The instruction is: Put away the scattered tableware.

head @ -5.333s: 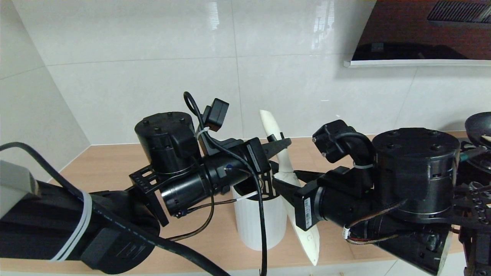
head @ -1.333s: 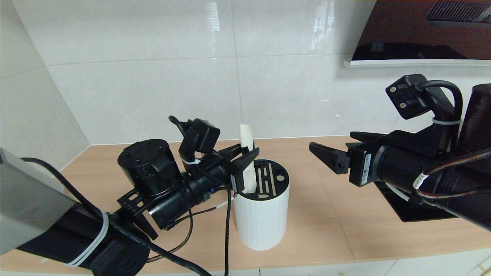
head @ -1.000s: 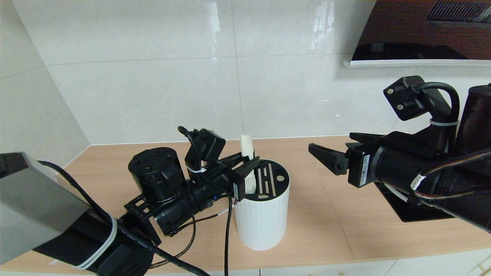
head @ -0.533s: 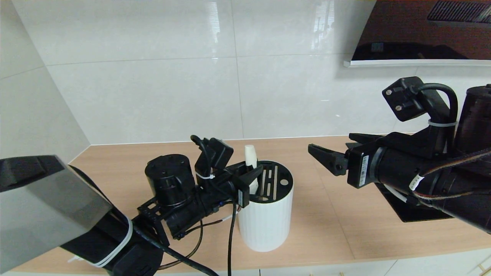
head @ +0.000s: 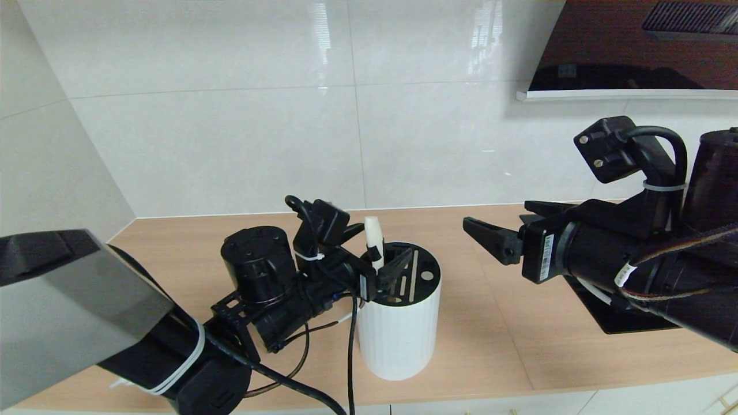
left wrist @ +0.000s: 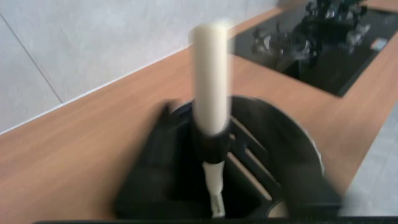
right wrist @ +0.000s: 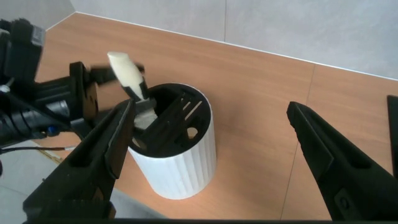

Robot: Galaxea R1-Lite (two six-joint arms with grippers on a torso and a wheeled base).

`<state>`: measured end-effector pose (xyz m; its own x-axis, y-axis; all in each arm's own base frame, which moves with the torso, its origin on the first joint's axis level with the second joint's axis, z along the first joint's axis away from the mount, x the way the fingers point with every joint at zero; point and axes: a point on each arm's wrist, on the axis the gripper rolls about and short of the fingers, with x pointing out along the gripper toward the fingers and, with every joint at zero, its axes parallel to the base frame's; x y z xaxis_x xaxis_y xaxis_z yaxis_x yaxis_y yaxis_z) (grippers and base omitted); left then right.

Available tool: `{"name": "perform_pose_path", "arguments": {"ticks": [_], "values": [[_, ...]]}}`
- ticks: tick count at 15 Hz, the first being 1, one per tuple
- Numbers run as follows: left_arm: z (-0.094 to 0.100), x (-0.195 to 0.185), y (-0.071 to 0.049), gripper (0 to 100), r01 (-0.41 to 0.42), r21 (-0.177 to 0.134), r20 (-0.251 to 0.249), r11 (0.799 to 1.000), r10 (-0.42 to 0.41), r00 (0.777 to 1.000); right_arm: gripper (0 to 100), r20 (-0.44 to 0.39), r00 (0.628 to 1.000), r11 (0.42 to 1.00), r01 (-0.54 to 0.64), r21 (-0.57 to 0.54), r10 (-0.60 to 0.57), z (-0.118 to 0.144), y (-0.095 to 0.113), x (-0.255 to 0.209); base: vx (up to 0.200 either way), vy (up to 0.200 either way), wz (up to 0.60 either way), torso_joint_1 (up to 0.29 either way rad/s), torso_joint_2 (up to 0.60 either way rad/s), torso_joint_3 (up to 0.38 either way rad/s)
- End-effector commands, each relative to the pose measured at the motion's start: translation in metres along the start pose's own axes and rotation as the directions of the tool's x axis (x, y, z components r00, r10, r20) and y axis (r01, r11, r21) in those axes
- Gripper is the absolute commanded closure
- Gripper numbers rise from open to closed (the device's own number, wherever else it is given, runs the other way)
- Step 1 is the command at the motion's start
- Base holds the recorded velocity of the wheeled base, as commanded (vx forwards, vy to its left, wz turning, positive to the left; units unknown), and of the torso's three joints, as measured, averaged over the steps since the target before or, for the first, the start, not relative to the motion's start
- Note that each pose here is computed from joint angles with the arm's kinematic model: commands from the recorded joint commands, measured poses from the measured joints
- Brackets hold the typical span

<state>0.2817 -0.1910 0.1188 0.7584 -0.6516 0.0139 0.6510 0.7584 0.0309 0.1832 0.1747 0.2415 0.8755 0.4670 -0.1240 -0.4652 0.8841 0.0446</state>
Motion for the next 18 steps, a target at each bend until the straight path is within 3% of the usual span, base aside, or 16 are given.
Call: {"name": "perform_pose_path", "arguments": {"ticks": [1,3,4,6,9,11,13,16,18], "values": [[0.005,-0.002,0.000,0,-0.012,0.002,0.015,1.000,0.012,1.000,0,0.000,1.000,1.000,0.000,0.000,0.000,0.000,0.000,0.000,0.000,0.000,0.00,0.000,0.00,0.000],[0.009,-0.003,0.000,0,-0.020,0.003,0.028,1.000,0.020,0.999,0,0.000,1.000,1.000,0.000,0.000,0.000,0.000,0.000,0.000,0.000,0.000,0.00,0.000,0.00,0.000],[0.025,-0.008,0.002,0,-0.067,0.007,0.084,0.998,0.066,0.994,0,0.003,1.000,1.000,0.001,0.001,-0.001,0.001,0.000,0.000,0.000,0.000,0.00,0.000,0.00,0.000],[0.075,-0.031,0.002,0,-0.112,-0.003,0.240,0.994,0.110,0.965,0,0.011,1.000,1.000,0.000,0.003,-0.001,0.003,-0.001,-0.002,0.000,0.000,0.00,0.000,0.00,0.000],[0.120,-0.073,-0.004,0,-0.091,-0.046,0.351,0.995,0.102,0.931,0,0.036,0.999,1.000,0.017,0.014,-0.017,0.006,-0.004,-0.004,0.000,0.000,0.00,0.000,0.00,0.000],[0.139,-0.097,-0.006,0,-0.082,-0.065,0.391,0.995,0.101,0.915,0,0.051,0.996,0.997,0.074,0.026,-0.076,0.009,-0.021,-0.007,0.000,0.000,0.00,0.000,0.00,0.000],[0.148,-0.126,-0.008,0,-0.073,-0.093,0.423,0.993,0.105,0.900,0,0.069,0.986,0.988,0.147,0.042,-0.149,0.007,-0.044,-0.026,0.000,0.000,0.00,0.000,0.00,0.000],[0.142,-0.184,0.000,0,-0.158,-0.103,0.447,0.982,0.188,0.875,0,0.123,0.972,0.979,0.194,0.063,-0.201,0.000,-0.061,-0.077,0.000,0.000,0.00,0.000,0.00,0.000],[0.117,-0.244,-0.008,0,-0.200,-0.170,0.387,0.965,0.252,0.887,0,0.264,0.924,0.961,0.254,0.110,-0.275,0.009,-0.074,-0.131,0.000,0.000,0.00,0.000,0.00,0.000]]}}
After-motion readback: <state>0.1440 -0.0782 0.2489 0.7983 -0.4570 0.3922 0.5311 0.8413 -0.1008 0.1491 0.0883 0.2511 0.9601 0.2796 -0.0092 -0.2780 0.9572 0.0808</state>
